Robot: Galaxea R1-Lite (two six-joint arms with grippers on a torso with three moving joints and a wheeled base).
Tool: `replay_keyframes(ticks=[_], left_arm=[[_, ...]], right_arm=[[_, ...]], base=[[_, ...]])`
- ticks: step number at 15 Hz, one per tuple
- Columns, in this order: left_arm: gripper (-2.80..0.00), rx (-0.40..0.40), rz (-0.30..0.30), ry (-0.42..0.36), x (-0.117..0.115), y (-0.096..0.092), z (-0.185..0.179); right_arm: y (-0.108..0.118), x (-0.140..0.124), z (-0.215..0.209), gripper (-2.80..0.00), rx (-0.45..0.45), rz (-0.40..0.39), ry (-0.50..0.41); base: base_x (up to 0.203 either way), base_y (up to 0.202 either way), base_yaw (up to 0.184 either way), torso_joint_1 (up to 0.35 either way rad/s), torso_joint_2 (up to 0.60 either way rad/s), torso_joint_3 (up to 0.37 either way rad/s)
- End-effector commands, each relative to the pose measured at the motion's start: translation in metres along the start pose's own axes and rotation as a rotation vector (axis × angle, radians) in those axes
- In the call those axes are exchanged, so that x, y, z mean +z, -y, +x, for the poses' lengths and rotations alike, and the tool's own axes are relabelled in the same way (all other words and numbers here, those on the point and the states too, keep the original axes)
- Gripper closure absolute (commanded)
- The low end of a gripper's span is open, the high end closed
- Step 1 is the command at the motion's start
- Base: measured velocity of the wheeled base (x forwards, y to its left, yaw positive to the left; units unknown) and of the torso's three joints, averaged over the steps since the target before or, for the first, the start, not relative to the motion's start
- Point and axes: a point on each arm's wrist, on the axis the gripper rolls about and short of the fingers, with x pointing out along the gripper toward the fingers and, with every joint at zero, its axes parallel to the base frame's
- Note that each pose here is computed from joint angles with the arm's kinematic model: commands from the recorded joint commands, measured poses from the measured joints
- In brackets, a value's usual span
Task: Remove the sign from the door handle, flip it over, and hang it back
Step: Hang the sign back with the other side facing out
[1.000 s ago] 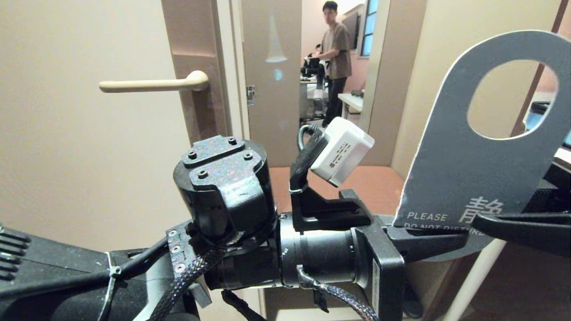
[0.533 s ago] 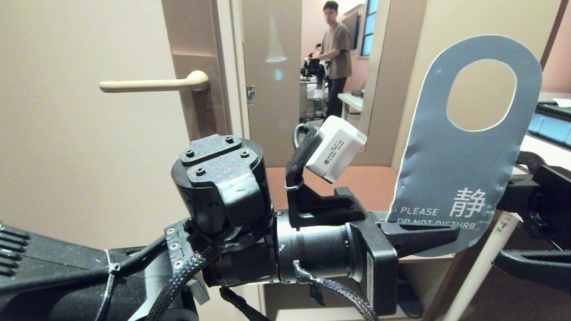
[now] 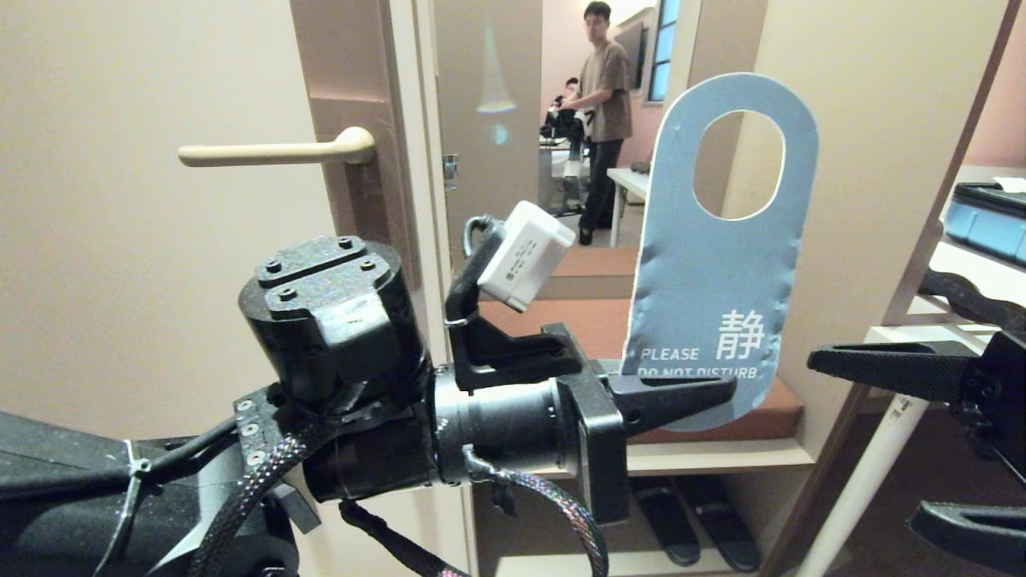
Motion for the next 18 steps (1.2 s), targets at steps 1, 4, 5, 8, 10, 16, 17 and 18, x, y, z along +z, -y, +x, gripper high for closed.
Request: replay_keyframes(ticks=[1,4,5,8,10,16,17,18], left_arm=[[0.0,-0.001,0.012,0.023,0.008,0.006,-0.011],[0.0,0.0,0.015,0.028,0.01,0.013,-0.022],[0.0,0.001,0.015,0.03,0.011,0.015,-0.025],[0.0,0.028,0.022,0.039,0.014,0.017,-0.042],[0.0,0.046,0.027,0.048,0.015,0.019,-0.054],[0.0,0.107,0.043,0.073,0.018,0.025,-0.087],[0.0,0.119,0.045,0.076,0.019,0.023,-0.09],[0.0,0.137,0.054,0.086,0.021,0.022,-0.094]], right_arm=[[-0.003,-0.001,-0.003,-2.8,-0.001,-0.005,0.005],[-0.004,-0.004,-0.005,-2.8,-0.024,-0.004,0.005],[-0.005,-0.005,-0.006,-2.8,-0.052,-0.006,0.01],[-0.009,-0.012,-0.012,0.0,-0.124,-0.001,0.014],[-0.013,-0.021,-0.017,0.0,-0.17,0.005,0.011],[-0.022,-0.06,-0.041,0.0,-0.674,0.024,0.02],[-0.025,-0.069,-0.046,0.0,-0.738,0.023,0.022],[-0.029,-0.077,-0.053,0.0,-0.799,0.016,0.033]], base=[[0.0,0.0,0.0,0.0,0.0,0.0],[0.0,0.0,0.0,0.0,0.0,0.0],[0.0,0.0,0.0,0.0,0.0,0.0],[0.0,0.0,0.0,0.0,0.0,0.0],[0.0,0.0,0.0,0.0,0.0,0.0],[0.0,0.0,0.0,0.0,0.0,0.0],[0.0,0.0,0.0,0.0,0.0,0.0],[0.0,0.0,0.0,0.0,0.0,0.0]])
